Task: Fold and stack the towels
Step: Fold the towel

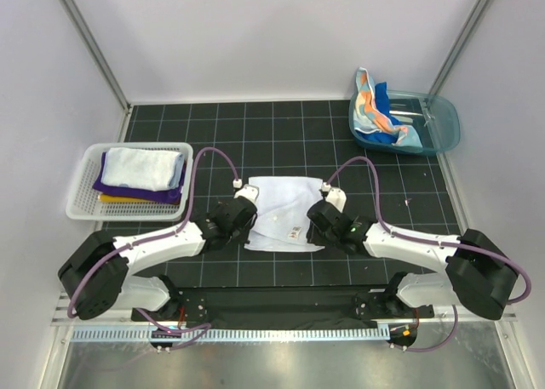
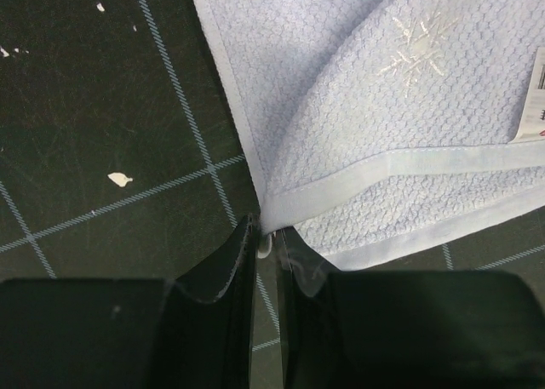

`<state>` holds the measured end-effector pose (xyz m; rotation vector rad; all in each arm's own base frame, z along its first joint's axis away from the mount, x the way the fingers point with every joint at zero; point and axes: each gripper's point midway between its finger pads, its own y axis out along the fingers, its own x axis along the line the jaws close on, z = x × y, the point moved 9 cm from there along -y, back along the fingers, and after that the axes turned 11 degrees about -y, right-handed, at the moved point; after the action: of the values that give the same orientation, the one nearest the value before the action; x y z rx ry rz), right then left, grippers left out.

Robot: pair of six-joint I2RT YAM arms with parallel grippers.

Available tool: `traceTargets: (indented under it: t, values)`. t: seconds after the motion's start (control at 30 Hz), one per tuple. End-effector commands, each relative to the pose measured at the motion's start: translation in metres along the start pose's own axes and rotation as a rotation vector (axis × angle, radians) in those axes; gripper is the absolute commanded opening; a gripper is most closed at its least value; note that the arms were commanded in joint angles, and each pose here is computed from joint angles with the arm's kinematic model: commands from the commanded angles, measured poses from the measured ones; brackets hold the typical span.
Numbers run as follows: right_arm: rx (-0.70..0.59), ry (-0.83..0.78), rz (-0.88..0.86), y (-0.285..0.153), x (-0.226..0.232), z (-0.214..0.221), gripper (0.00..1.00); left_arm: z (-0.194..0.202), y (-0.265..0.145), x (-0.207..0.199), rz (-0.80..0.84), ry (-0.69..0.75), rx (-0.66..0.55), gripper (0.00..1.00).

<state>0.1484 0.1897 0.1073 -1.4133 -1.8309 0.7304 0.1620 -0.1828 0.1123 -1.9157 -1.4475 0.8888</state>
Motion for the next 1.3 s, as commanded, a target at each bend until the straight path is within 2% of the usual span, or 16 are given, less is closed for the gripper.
traceTargets:
  t: [0.0,1.0,1.27]
  values:
    - [-0.060,0.022,-0.006,0.001,0.009,-0.008,0.35,-0.014,-0.001,-0.011,0.035,-0.016,-0.047,0.17]
    - [-0.030,-0.037,0.036,0.010,0.019,0.006,0.36,-0.008,0.003,-0.010,0.031,-0.019,-0.032,0.17]
    - [-0.049,-0.044,0.032,0.002,0.023,-0.004,0.21,-0.010,0.002,-0.009,0.031,-0.016,-0.041,0.17]
